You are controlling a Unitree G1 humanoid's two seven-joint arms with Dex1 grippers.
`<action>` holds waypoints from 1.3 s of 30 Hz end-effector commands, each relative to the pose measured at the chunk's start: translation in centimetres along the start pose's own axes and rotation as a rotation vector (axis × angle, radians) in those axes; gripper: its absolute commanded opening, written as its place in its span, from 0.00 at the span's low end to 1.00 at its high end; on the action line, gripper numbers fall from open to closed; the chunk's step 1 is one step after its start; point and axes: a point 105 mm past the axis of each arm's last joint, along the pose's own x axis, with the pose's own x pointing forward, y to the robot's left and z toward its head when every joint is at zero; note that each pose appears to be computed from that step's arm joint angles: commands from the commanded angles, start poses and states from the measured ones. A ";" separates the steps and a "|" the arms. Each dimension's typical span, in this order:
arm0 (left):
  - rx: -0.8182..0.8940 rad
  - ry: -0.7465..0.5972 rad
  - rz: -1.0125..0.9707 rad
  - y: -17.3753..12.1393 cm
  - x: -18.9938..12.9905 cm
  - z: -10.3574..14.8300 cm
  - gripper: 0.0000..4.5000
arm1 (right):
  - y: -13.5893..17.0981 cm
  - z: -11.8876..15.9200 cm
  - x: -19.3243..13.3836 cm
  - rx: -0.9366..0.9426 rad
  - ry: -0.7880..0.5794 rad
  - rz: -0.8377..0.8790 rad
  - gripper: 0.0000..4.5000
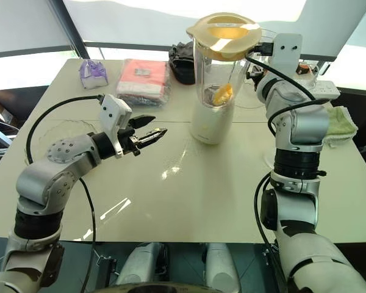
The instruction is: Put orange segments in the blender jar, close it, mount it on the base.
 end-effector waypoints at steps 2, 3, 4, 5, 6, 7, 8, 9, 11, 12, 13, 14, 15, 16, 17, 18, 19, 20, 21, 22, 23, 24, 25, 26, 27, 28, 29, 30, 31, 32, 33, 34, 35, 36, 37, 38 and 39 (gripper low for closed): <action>0.041 -0.039 0.009 0.0 -0.3 0.9 0.60 | 0.1 0.3 0.0 -0.008 0.017 0.034 0.25; 0.042 -0.039 0.012 0.0 -0.3 0.8 0.60 | 0.1 0.2 0.1 -0.007 0.026 0.033 0.25; 0.043 -0.039 0.016 0.0 -0.4 0.8 0.60 | 0.0 0.1 0.1 -0.005 0.032 0.031 0.25; 0.043 -0.040 0.018 0.0 -0.4 0.8 0.60 | -0.1 0.1 0.1 -0.004 0.036 0.030 0.25; 0.041 -0.041 0.022 0.0 -0.4 0.7 0.60 | -0.1 0.1 0.2 -0.002 0.040 0.029 0.25; 0.039 -0.043 0.026 0.0 -0.4 0.7 0.60 | -0.1 0.1 0.2 0.000 0.044 0.028 0.25; 0.037 -0.043 0.030 0.0 -0.4 0.6 0.60 | 0.0 0.1 0.2 0.000 0.047 0.026 0.25; 0.036 -0.043 0.034 0.0 -0.4 0.6 0.60 | 0.0 0.1 0.2 0.000 0.056 0.020 0.25; 0.036 -0.043 0.039 0.0 -0.4 0.5 0.60 | 0.0 0.0 0.2 -0.005 0.069 0.010 0.25; 0.036 -0.043 0.041 0.1 -0.4 0.5 0.60 | -0.1 -0.1 0.1 -0.011 0.076 0.003 0.25; 0.037 -0.044 0.046 0.1 -0.4 0.4 0.60 | 0.1 0.0 0.1 -0.014 0.077 0.001 0.25; 0.036 -0.044 0.049 0.2 -0.4 0.4 0.60 | 0.3 -0.1 0.0 -0.017 0.082 -0.006 0.25; 0.036 -0.044 0.051 0.3 -0.4 0.3 0.60 | 0.7 -0.1 -0.1 -0.021 0.085 -0.007 0.25; 0.036 -0.044 0.053 0.3 -0.3 0.3 0.60 | 0.9 -0.2 -0.2 -0.018 0.087 -0.008 0.25; 0.035 -0.044 0.053 0.3 -0.3 0.3 0.60 | 1.0 -0.3 -0.2 -0.016 0.090 -0.011 0.25; 0.035 -0.044 0.054 0.3 -0.3 0.3 0.60 | 1.1 -0.4 -0.3 -0.015 0.093 -0.014 0.25; 0.035 -0.044 0.054 0.4 -0.2 0.3 0.60 | 1.0 -0.8 -0.3 -0.013 0.101 -0.021 0.25; 0.035 -0.043 0.055 0.4 -0.2 0.3 0.60 | 1.0 -1.1 -0.3 -0.008 0.110 -0.028 0.25; 0.036 -0.043 0.055 0.4 -0.1 0.3 0.60 | 0.9 -1.3 -0.2 -0.005 0.115 -0.033 0.25; 0.036 -0.042 0.054 0.4 -0.1 0.3 0.60 | 0.9 -1.5 -0.2 -0.003 0.118 -0.035 0.25; 0.036 -0.041 0.054 0.5 -0.1 0.3 0.60 | 0.8 -1.6 -0.2 0.000 0.121 -0.037 0.25; 0.036 -0.041 0.055 0.5 0.0 0.2 0.60 | 0.8 -1.7 -0.2 0.003 0.123 -0.039 0.25; 0.037 -0.040 0.055 0.6 0.0 0.2 0.60 | 0.7 -1.8 -0.2 0.005 0.124 -0.039 0.25; 0.037 -0.039 0.055 0.6 0.0 0.2 0.60 | 0.7 -1.9 -0.2 0.008 0.126 -0.038 0.25; 0.038 -0.039 0.056 0.7 0.1 0.2 0.60 | 0.8 -2.0 -0.2 0.012 0.128 -0.034 0.25; 0.038 -0.039 0.056 0.7 0.1 0.1 0.60 | 0.8 -2.1 -0.2 0.016 0.130 -0.032 0.25; 0.038 -0.039 0.057 0.8 0.1 0.1 0.60 | 0.7 -2.1 -0.2 0.017 0.130 -0.033 0.25; 0.038 -0.039 0.057 0.8 0.2 0.1 0.60 | 0.7 -2.1 -0.1 0.018 0.130 -0.034 0.25; 0.038 -0.039 0.058 0.8 0.2 0.1 0.60 | 0.6 -2.1 -0.1 0.016 0.127 -0.039 0.25; 0.038 -0.039 0.059 0.9 0.2 0.1 0.61 | 0.4 -2.1 -0.1 0.010 0.125 -0.047 0.43; 0.037 -0.039 0.061 0.9 0.2 0.1 0.61 | 0.3 -2.0 -0.1 0.002 0.121 -0.053 0.51; 0.037 -0.039 0.063 1.0 0.2 0.0 0.61 | 0.1 -2.0 -0.1 -0.008 0.116 -0.057 0.61; 0.031 -0.044 0.062 1.0 0.1 0.0 0.61 | 0.0 -1.8 -0.2 -0.031 0.108 -0.058 0.74; 0.007 -0.063 0.054 1.0 0.0 0.2 0.61 | -0.2 -1.8 -0.3 -0.056 0.101 -0.061 0.84; -0.014 -0.088 0.060 1.2 -0.1 0.5 0.61 | -0.4 -1.8 -0.5 -0.086 0.093 -0.069 0.84; -0.029 -0.105 0.071 1.5 -0.2 0.7 0.61 | -0.7 -1.8 -0.7 -0.118 0.085 -0.076 0.84; -0.036 -0.114 0.078 1.6 -0.3 0.8 0.61 | -0.9 -1.8 -0.9 -0.152 0.077 -0.083 0.84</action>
